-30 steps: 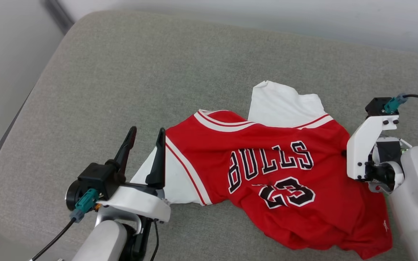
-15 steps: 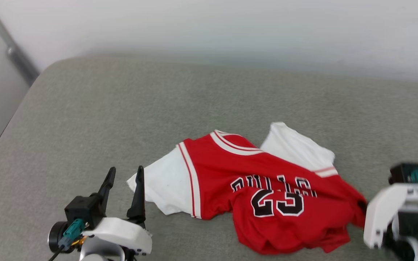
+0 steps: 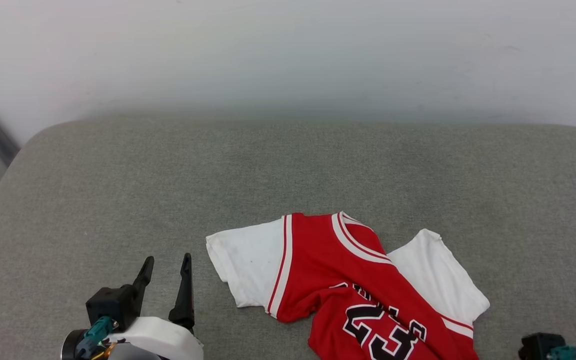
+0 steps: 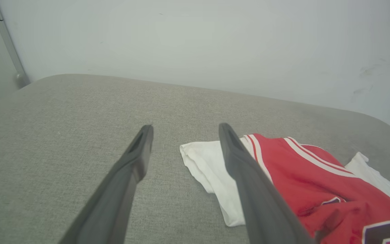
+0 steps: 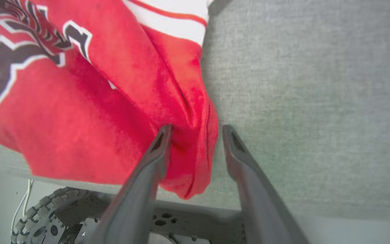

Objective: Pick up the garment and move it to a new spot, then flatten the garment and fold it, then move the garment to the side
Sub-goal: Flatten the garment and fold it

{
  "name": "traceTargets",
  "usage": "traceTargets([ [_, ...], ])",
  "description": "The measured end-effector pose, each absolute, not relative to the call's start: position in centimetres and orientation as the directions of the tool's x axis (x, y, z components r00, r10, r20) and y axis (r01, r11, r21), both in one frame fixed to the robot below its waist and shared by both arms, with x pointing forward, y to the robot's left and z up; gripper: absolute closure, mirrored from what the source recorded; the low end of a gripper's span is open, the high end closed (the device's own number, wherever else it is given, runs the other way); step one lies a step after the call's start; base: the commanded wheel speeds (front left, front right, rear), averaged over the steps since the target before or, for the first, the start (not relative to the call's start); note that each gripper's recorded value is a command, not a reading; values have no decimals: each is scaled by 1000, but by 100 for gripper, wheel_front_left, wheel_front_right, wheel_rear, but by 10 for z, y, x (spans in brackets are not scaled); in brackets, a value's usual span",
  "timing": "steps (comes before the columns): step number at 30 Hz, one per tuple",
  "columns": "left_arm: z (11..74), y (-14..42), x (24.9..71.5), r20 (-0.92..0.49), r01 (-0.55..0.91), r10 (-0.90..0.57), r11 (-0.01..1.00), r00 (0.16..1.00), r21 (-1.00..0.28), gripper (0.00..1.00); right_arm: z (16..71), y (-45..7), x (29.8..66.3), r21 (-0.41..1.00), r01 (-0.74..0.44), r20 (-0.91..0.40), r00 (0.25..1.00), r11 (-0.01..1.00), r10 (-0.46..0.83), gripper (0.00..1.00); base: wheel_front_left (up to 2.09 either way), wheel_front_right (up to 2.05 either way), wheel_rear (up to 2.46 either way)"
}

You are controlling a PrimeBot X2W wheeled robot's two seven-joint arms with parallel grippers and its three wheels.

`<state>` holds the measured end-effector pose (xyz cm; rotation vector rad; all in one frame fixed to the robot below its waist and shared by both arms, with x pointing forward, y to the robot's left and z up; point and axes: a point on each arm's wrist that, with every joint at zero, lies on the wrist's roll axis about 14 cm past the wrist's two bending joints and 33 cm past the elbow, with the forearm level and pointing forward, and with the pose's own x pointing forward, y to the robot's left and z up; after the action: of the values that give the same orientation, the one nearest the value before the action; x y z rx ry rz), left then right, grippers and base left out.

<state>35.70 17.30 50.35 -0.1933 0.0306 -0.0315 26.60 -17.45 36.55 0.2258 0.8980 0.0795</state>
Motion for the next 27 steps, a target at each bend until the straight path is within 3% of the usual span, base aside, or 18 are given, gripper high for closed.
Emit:
traceTargets([
  [6, 501, 173, 355, -41, 28, -37, 981, 998, -193, 0, 414, -193, 309, 204, 36, -521, 850, 978, 77, 0, 0, 0, 0],
  [10, 500, 175, 353, -50, 20, -30, 982, 998, -190, 0, 451, -206, 330, 169, 40, -331, 944, 985, 19, 0, 0, 0, 0],
  [18, 497, 173, 357, -93, 54, -71, 984, 993, -169, 0, 504, -201, 350, 115, -3, -90, 996, 993, 14, 0, 0, 0, 0],
  [27, 489, 159, 417, -290, 203, -238, 968, 927, -144, 0, 534, -183, 374, 78, -65, 14, 998, 995, 64, 0, 0, 0, 0],
])
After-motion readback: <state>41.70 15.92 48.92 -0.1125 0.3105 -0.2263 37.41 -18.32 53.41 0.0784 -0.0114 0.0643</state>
